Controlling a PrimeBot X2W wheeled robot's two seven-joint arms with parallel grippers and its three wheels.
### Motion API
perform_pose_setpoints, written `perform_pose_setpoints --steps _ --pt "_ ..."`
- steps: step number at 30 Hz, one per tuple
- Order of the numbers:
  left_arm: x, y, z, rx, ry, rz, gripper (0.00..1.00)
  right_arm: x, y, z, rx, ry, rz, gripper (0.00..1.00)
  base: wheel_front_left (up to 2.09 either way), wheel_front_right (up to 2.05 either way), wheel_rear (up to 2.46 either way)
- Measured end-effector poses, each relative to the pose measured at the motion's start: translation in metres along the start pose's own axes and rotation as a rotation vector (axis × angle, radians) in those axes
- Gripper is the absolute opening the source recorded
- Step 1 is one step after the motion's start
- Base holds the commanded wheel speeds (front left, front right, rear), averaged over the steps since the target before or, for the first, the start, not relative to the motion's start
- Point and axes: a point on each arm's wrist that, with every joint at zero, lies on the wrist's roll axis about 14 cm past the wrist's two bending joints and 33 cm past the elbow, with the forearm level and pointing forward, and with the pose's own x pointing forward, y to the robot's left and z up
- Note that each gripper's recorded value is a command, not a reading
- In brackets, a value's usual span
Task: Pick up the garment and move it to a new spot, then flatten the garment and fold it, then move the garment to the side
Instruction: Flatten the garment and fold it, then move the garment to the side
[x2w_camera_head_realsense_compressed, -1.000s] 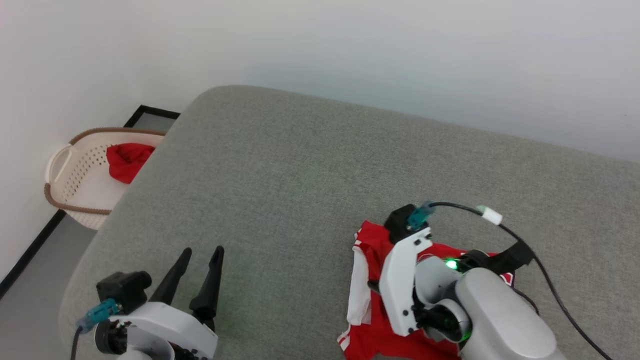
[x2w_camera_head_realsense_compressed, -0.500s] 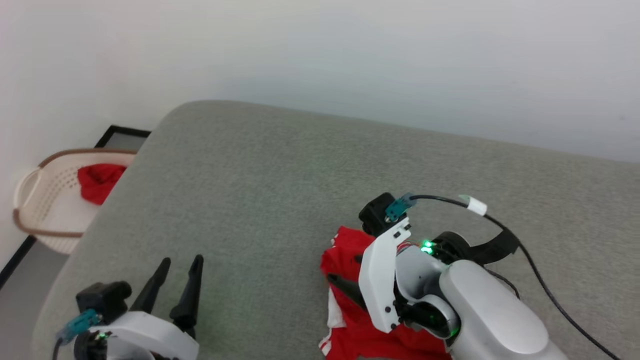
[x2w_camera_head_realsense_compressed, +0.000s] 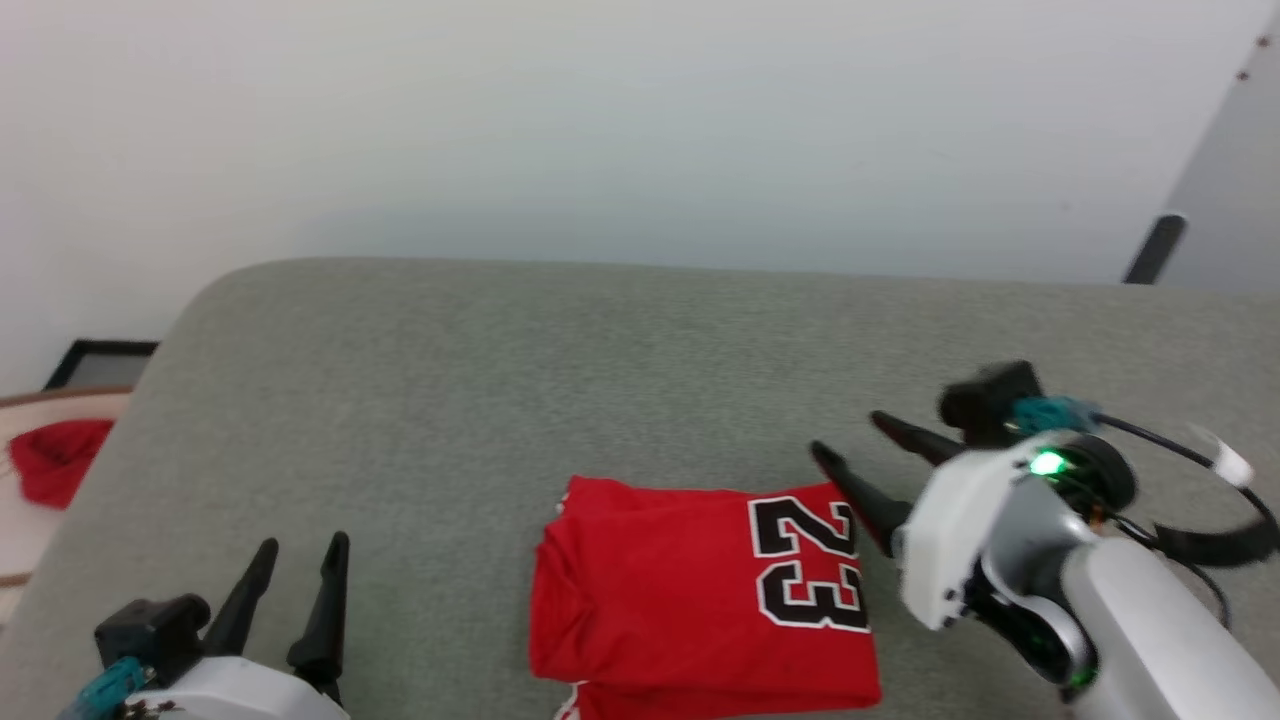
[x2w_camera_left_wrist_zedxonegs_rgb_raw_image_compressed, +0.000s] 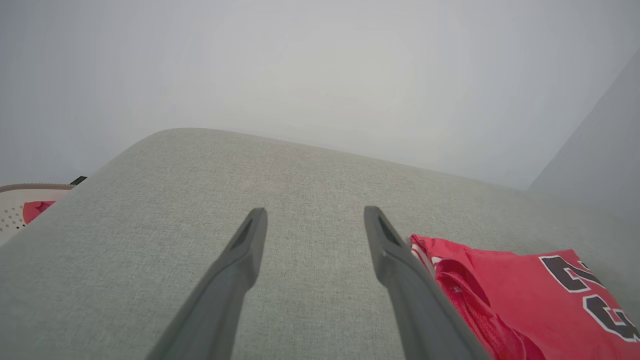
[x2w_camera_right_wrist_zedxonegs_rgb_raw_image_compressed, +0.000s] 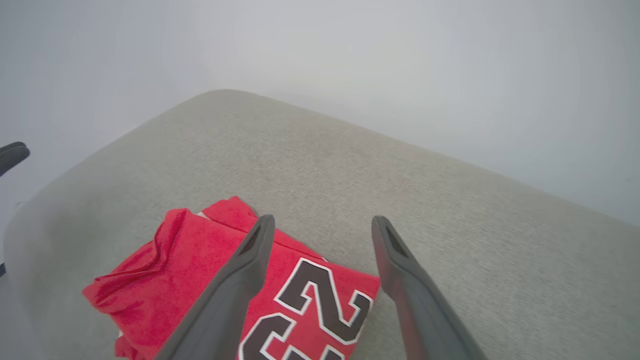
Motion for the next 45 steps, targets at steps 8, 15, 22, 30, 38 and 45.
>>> perform_pose_setpoints --steps 8,15,22,30,38,45 --pt "0.014 -0.022 0.000 0.052 -0.007 -0.064 1.00 -0.056 -0.065 0.003 -0.012 -0.223 -0.212 1.00 0.00 0.00 0.00" --pt "0.015 -0.026 0.007 0.089 -0.042 -0.074 1.00 -0.103 -0.099 -0.017 0.018 -0.326 -0.365 1.00 0.00 0.00 0.00" --pt "0.006 -0.018 0.008 0.105 -0.062 -0.053 1.00 -0.134 -0.112 -0.043 0.085 -0.365 -0.480 1.00 0.00 0.00 0.00" --pt "0.000 -0.012 0.003 0.106 -0.061 -0.038 1.00 -0.142 -0.113 -0.052 0.113 -0.372 -0.514 1.00 0.00 0.00 0.00" --pt "-0.002 -0.013 0.002 0.108 -0.067 -0.040 1.00 -0.139 -0.109 -0.054 0.104 -0.355 -0.503 1.00 0.00 0.00 0.00" --pt "-0.006 0.000 0.011 0.110 -0.097 0.003 1.00 -0.116 -0.091 -0.052 0.095 -0.326 -0.422 1.00 0.00 0.00 0.00"
